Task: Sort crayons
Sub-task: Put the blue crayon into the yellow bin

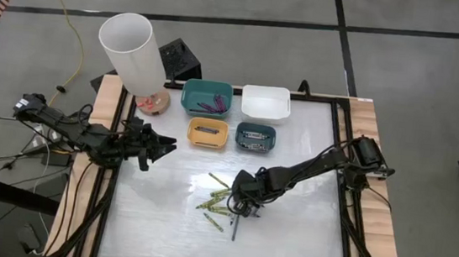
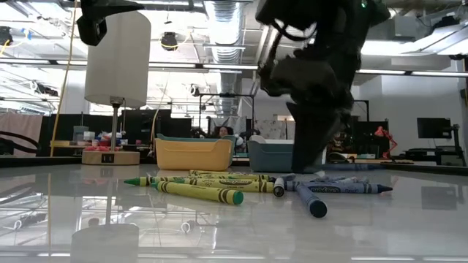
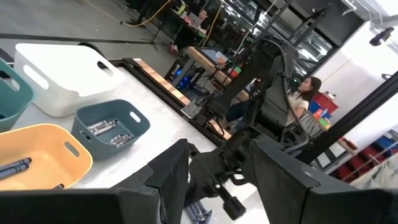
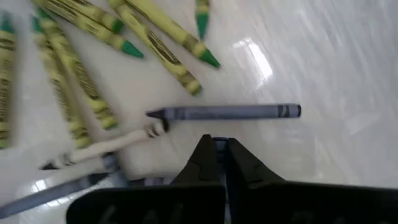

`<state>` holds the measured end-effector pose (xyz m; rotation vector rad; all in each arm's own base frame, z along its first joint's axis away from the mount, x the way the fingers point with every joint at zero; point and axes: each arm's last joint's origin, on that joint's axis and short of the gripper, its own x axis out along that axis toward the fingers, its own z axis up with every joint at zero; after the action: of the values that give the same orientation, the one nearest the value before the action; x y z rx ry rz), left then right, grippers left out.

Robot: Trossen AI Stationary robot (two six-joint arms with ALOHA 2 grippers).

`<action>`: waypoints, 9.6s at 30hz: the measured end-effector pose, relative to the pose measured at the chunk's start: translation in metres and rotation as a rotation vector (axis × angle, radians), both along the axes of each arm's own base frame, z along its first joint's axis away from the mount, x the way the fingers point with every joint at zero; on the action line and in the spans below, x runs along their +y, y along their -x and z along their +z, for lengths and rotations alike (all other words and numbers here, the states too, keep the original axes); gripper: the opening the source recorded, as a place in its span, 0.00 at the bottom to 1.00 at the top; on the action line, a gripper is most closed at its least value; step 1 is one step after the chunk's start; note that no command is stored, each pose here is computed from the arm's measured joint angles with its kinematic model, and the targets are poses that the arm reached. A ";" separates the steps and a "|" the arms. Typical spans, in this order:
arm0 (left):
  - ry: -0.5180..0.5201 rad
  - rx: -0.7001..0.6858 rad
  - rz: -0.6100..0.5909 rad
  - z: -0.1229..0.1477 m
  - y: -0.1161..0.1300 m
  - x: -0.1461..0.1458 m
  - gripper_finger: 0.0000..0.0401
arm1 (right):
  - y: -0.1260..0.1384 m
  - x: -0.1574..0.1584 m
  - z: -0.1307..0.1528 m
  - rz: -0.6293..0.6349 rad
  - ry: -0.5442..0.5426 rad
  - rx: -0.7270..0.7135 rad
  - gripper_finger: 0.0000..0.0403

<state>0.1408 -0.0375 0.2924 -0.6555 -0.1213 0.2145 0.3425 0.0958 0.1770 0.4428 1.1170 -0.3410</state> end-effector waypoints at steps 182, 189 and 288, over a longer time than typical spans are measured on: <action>0.015 0.224 -0.134 -0.020 0.010 0.022 0.40 | -0.040 -0.014 0.020 -1.102 -0.145 0.080 0.16; 0.024 0.232 -0.120 -0.021 0.011 0.025 0.40 | -0.036 -0.004 0.002 -1.137 -0.190 0.053 0.16; 0.160 0.215 0.300 -0.027 0.016 0.036 0.40 | -0.107 -0.189 0.056 0.287 0.457 -0.425 0.00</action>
<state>0.1249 -0.0011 0.2653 -0.7679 0.0057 0.5860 0.4497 -0.0930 0.2331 -0.0548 0.6462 -0.2250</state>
